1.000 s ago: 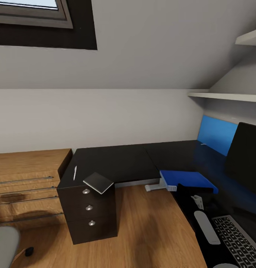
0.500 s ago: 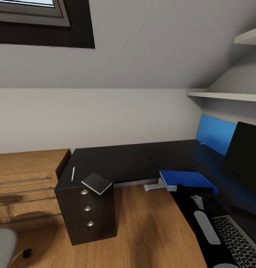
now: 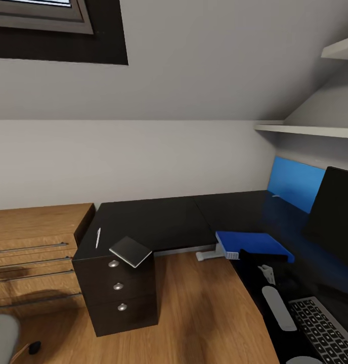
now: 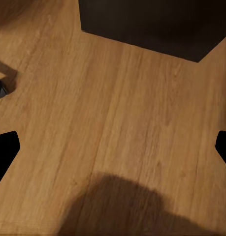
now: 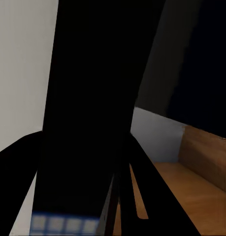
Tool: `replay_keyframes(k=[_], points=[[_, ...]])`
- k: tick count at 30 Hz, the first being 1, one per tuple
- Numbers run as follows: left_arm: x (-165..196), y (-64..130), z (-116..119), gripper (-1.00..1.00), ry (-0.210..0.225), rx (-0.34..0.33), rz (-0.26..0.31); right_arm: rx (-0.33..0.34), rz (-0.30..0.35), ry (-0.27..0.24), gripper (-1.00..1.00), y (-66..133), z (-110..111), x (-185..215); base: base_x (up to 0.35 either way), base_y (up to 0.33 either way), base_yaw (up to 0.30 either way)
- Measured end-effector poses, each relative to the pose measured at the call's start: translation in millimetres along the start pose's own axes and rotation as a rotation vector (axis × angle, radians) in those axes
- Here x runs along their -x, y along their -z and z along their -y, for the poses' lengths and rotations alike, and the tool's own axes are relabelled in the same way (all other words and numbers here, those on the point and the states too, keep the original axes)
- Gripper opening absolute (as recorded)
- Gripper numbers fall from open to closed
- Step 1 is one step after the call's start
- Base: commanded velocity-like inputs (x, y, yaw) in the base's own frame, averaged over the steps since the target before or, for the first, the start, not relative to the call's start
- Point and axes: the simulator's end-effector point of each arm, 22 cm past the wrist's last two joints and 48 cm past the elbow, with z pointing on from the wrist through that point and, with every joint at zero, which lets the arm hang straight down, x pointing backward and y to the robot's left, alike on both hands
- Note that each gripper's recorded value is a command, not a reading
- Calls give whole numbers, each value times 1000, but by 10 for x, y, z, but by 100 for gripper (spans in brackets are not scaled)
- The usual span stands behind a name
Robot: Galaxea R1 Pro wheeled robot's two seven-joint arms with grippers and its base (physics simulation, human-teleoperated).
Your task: In the bedroom, organize the workspace by keeping the computer under the desk, ensuring the monitor is on the desk, placing the keyboard on the desk next to the monitor, placing the mouse on the desk next to the keyboard, moving the folder from the swivel chair onto the desk next to the mouse, stacking the notebook on top of the folder with the pen on top of the notebook, and positioning the swivel chair next to the desk.
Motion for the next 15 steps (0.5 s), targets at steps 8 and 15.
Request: replay_keyframes(k=[8,15], points=[[-224,47,125,100,36,-4,-37,-10,-22,22,-100,3,64,-137,0,0,0],[-230,49,133,100,35,-5,-39,-11,-19,46,-100,7,76,-124,0,0,0]])
